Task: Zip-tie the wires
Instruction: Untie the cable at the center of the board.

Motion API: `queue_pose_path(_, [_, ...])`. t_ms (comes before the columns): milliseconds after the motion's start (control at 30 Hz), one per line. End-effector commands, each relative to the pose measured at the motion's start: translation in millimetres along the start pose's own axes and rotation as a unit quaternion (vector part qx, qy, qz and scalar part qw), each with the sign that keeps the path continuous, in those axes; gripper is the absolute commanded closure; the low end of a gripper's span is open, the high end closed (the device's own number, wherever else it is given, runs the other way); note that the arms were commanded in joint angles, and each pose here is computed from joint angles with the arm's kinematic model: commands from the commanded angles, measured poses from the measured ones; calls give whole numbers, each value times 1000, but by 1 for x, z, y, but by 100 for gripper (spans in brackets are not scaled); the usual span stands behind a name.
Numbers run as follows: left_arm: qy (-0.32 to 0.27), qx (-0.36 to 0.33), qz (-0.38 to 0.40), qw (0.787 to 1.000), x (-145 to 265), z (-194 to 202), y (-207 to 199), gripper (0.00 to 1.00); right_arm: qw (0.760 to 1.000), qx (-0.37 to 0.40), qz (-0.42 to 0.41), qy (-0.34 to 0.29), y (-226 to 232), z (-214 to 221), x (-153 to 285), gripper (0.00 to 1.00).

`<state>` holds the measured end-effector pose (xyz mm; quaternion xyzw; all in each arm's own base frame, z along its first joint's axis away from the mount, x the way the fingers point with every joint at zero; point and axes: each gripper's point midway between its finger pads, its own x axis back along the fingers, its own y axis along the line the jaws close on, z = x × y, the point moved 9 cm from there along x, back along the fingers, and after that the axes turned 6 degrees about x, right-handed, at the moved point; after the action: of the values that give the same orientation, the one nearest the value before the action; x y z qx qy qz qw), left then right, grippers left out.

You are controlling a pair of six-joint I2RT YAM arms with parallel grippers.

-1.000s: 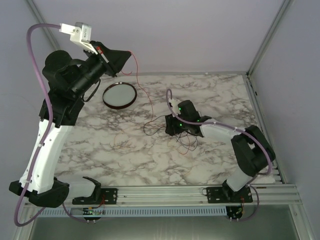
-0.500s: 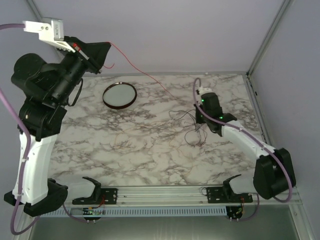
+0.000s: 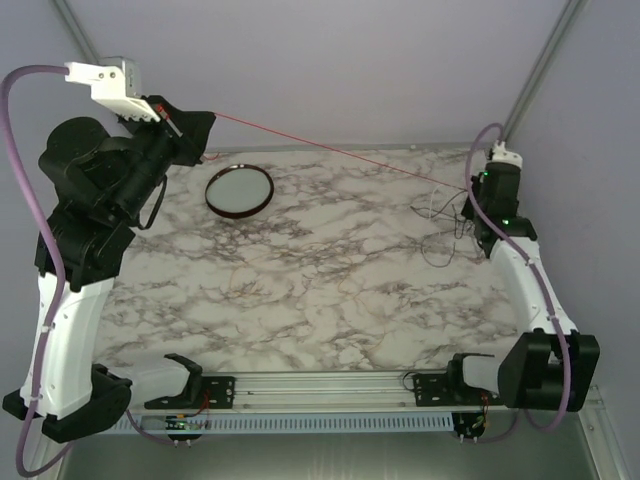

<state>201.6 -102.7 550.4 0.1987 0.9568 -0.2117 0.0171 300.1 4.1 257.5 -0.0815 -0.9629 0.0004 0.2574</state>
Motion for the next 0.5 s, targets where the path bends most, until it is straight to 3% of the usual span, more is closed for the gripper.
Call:
queue_pose_path(0, [-88,-6,-34,995,16,-31,3,100,994,-12,89,56,-46,13,-17,93])
queue_pose_path(133, [-84,-6,-30,996,14,-30,2,100,993,-25,98,62,-58,18,-28,78])
queue_pose_path(467, [-54,-1,-22,998,-2,-12,5,100,986,-57,118,105,-74,39,-55,73])
